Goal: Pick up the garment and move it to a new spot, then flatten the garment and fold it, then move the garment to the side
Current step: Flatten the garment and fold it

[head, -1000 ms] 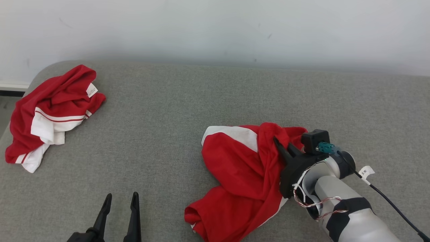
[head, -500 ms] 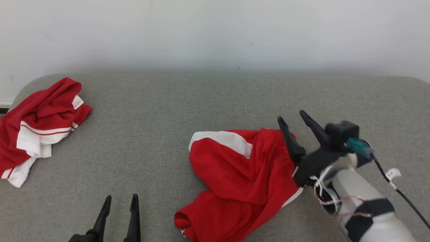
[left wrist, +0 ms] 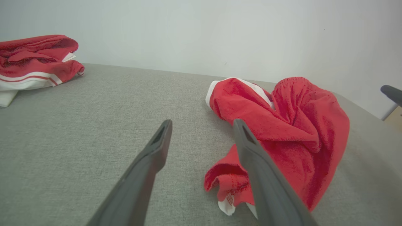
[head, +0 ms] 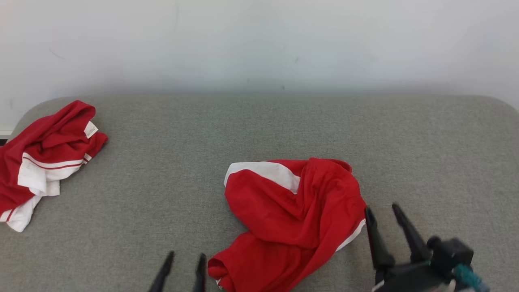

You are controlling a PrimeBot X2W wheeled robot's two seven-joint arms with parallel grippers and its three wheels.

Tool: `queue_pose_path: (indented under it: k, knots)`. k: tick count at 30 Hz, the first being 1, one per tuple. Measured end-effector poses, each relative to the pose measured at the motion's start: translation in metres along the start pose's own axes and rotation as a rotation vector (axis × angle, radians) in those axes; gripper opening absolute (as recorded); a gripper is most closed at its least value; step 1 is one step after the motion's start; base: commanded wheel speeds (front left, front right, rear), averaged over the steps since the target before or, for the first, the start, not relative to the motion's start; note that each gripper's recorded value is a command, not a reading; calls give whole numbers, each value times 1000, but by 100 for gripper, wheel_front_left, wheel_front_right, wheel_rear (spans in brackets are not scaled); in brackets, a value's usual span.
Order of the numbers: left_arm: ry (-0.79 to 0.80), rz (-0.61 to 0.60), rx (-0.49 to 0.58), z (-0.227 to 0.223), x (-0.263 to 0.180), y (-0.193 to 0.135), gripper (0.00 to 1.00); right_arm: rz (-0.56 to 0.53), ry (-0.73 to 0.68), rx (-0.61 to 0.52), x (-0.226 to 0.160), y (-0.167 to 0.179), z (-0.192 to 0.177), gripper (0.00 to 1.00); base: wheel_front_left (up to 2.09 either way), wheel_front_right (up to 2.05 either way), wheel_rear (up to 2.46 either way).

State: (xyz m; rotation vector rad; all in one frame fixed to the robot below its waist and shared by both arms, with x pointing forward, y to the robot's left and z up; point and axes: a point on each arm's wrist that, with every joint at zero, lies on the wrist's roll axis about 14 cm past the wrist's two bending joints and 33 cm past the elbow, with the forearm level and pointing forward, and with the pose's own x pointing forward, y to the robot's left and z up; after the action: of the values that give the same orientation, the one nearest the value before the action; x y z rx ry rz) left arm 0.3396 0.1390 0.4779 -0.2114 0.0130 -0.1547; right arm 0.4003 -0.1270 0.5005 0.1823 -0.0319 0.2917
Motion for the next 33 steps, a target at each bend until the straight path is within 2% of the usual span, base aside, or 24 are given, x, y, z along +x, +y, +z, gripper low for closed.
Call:
queue_pose_path:
  k: [4, 7, 11, 18, 33]
  knots:
    - [56, -88, -5, -18, -3, -30, 100, -46, 59, 57, -21, 2, -25, 100, 0, 0, 0]
    - [121, -199, 8, -37, -10, -62, 100, -56, 69, 74, -25, 5, -31, 100, 0, 0, 0]
    - [185, -271, 19, -55, -17, -76, 100, -68, 75, 79, -26, 3, -33, 100, 0, 0, 0]
    - [279, -283, 1, -82, -19, -77, 100, -95, 75, 78, -30, -5, -33, 100, 0, 0, 0]
    - [280, -236, 8, -83, -15, -63, 100, -100, 67, 87, -32, -4, -31, 100, 0, 0, 0]
